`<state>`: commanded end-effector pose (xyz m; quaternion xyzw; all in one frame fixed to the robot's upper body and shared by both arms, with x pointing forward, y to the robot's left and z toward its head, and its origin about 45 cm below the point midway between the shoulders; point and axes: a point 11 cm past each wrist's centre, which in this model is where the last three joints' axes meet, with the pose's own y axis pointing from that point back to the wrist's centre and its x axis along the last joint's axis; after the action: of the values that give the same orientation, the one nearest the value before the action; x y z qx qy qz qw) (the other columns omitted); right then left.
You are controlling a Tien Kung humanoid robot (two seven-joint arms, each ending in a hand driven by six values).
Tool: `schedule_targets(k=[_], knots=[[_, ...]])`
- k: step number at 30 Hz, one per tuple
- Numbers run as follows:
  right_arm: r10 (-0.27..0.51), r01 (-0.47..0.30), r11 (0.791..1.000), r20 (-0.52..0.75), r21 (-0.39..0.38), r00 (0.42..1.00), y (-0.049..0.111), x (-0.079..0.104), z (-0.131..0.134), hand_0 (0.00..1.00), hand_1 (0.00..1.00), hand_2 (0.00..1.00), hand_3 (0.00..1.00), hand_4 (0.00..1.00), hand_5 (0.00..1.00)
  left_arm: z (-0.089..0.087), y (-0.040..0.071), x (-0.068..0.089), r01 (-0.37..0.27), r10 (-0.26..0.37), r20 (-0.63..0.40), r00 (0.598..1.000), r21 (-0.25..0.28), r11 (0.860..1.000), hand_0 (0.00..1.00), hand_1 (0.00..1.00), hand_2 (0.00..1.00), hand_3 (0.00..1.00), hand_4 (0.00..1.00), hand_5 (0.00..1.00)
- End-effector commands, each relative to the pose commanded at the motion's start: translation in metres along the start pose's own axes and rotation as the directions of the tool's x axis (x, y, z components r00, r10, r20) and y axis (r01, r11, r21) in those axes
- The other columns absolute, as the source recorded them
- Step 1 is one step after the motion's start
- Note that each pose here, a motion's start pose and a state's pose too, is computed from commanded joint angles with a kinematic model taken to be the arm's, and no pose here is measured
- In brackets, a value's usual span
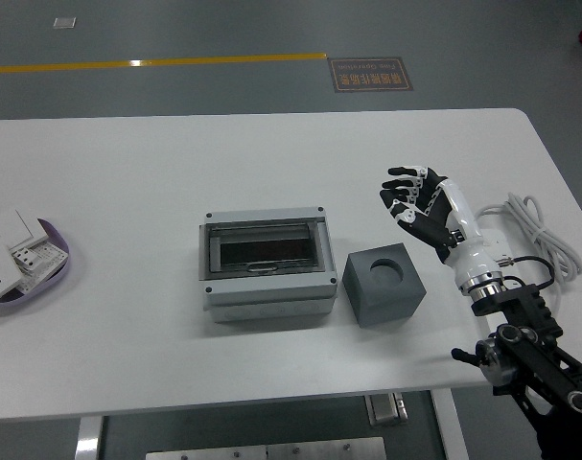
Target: Pick up the cylinder from the cube,place it in the box,flap close box
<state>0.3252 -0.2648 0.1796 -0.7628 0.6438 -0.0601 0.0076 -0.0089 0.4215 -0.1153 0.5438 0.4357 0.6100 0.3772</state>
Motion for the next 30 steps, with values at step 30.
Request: schedule_targets(k=[30], knots=[[-0.014,0.014,1.0,-0.014,0.003,1.0,-0.0042,0.0011,-0.0034,0.576,0.559,0.562,0.574,0.765,0.164,0.0019,0.0002,-0.0033,0.006,-0.006,0.004,1.0,0.0,1.0,0.568,0.611,0.607,0.66,0.647,0.125]])
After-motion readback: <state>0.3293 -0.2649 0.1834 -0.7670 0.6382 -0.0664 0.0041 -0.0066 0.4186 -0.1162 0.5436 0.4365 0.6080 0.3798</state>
